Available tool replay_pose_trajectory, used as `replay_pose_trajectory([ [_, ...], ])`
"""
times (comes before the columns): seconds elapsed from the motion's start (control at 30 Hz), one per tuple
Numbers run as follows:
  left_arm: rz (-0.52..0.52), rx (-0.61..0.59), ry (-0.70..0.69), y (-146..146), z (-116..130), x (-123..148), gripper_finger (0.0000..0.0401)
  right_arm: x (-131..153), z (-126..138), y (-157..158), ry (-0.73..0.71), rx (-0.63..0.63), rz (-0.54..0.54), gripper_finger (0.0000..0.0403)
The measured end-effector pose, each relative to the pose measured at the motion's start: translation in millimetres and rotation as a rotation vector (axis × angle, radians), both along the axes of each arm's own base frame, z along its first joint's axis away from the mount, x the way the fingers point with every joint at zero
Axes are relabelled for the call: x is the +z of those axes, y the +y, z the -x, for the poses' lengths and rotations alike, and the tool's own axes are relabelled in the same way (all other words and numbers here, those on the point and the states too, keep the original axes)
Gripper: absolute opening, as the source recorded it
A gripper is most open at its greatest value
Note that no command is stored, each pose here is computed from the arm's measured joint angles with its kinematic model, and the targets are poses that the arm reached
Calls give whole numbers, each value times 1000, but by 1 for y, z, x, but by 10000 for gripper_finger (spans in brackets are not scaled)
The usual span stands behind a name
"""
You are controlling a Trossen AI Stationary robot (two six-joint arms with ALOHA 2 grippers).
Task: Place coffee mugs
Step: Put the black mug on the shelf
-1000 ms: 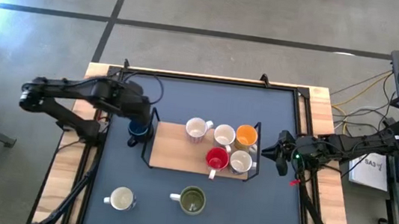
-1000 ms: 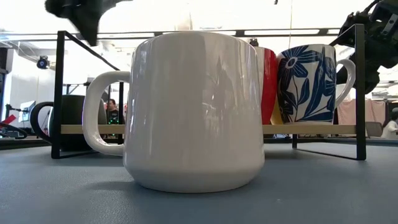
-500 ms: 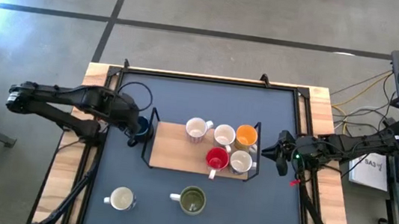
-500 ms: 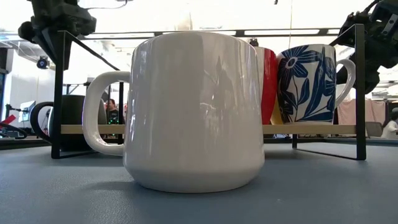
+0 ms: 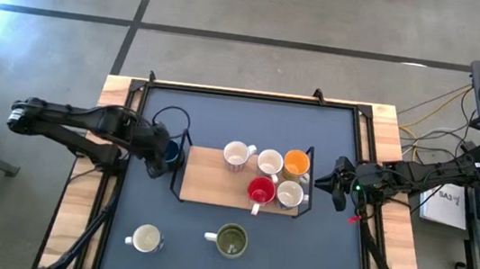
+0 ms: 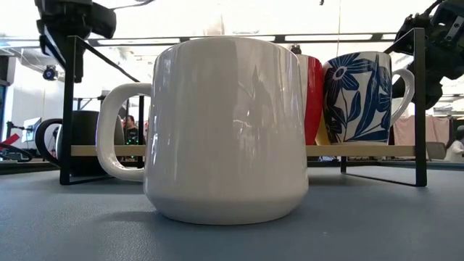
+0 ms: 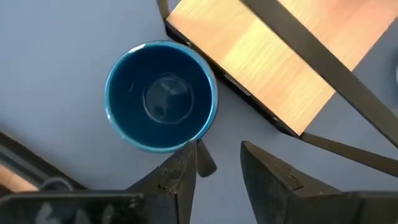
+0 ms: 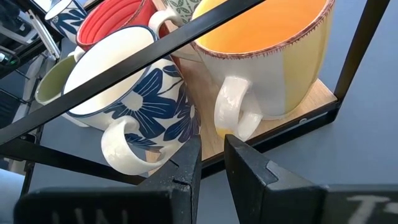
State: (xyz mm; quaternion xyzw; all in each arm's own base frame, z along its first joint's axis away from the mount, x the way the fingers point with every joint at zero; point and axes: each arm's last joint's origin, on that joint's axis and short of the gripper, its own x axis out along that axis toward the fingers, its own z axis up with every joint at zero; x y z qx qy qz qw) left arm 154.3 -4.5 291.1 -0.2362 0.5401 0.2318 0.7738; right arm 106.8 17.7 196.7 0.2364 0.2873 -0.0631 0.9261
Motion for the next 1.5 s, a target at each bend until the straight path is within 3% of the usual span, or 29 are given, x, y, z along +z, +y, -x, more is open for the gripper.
replay_pose_trajectory([
  [0.2,-13,-56,40,-1,-8,-6,110,0,0,0,0,0,0,59],
  [0.47,-35,-17,81,0,-12,-21,110,0,0,0,0,0,0,59],
  [0.6,-25,123,40,1,-12,-32,110,0,0,0,0,0,0,59],
  [0.8,-89,325,-15,5,-5,-31,110,0,0,0,0,0,0,59],
  [0.97,-117,509,36,9,7,-36,110,0,0,0,0,0,0,59],
  [1.5,-83,740,-23,11,8,-67,110,0,0,0,0,0,0,59],
])
